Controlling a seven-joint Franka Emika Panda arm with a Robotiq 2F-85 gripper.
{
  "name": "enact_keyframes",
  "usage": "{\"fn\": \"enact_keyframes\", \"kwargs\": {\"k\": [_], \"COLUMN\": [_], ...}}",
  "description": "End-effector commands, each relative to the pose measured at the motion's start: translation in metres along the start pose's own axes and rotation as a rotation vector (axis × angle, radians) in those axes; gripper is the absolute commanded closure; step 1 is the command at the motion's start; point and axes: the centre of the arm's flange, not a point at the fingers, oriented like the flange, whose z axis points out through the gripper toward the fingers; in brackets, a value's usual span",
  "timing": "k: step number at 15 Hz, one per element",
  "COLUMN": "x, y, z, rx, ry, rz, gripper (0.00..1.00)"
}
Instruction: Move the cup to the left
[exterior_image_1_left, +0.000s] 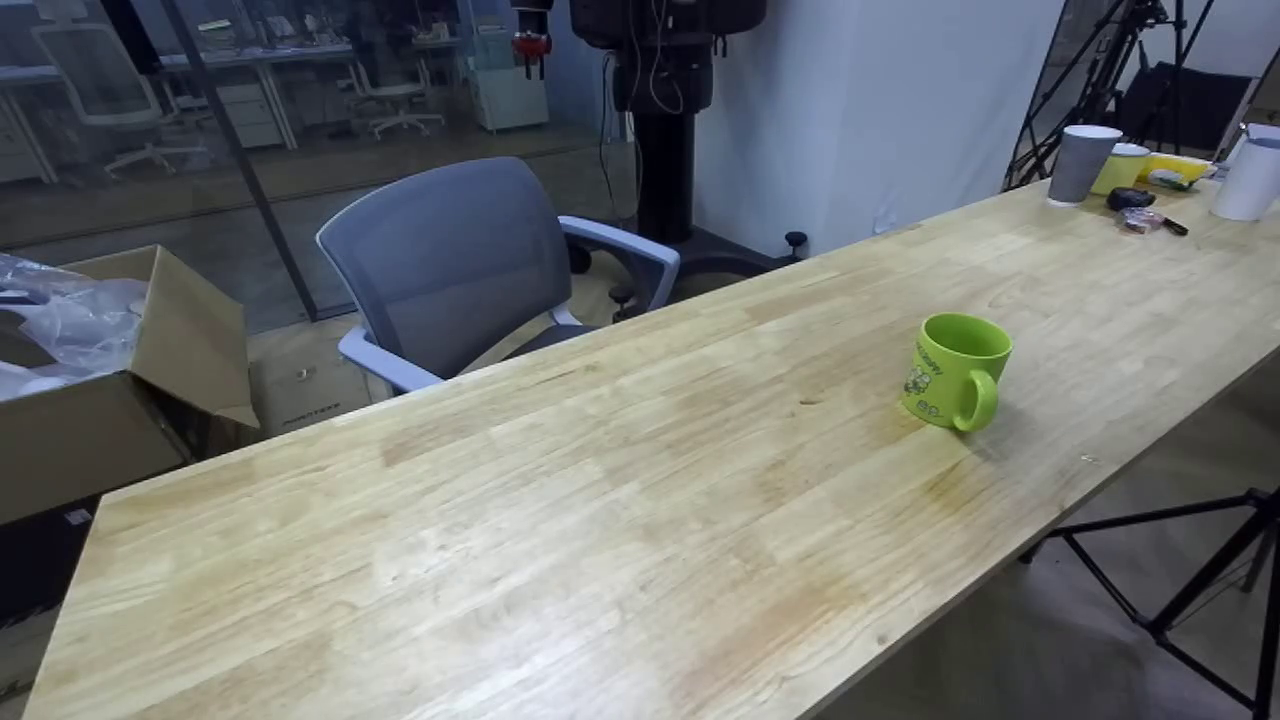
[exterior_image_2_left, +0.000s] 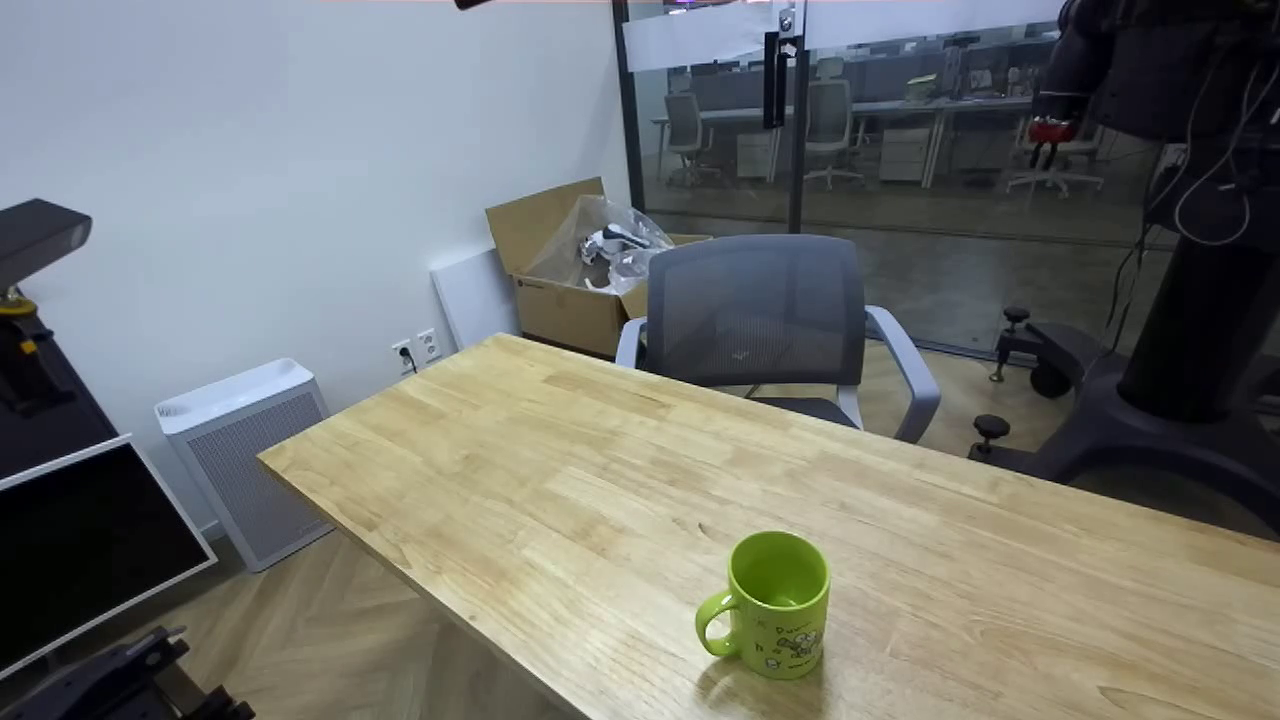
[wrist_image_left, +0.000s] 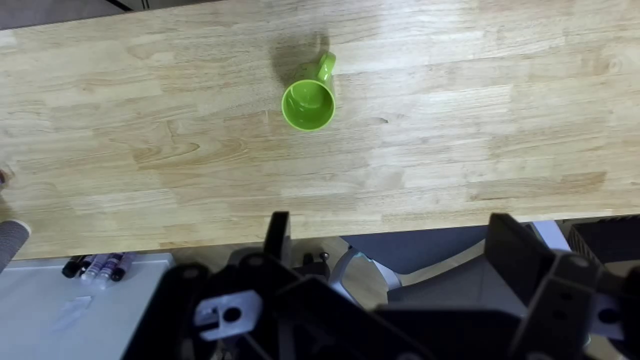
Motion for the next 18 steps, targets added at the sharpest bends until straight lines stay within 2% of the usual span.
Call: {"fn": "enact_keyframes", "kwargs": {"k": [1,9,18], "x": [0.000,0.002,0.005], "y": [0.000,0.007,0.045], "z": [0.000,0.006,0.038], "rx": [0.000,0.013,0.086], "ry": [0.000,-0.012,0.000], "rz": [0.000,0.014,0.046], "gripper": [0.00,0.00,0.00]}}
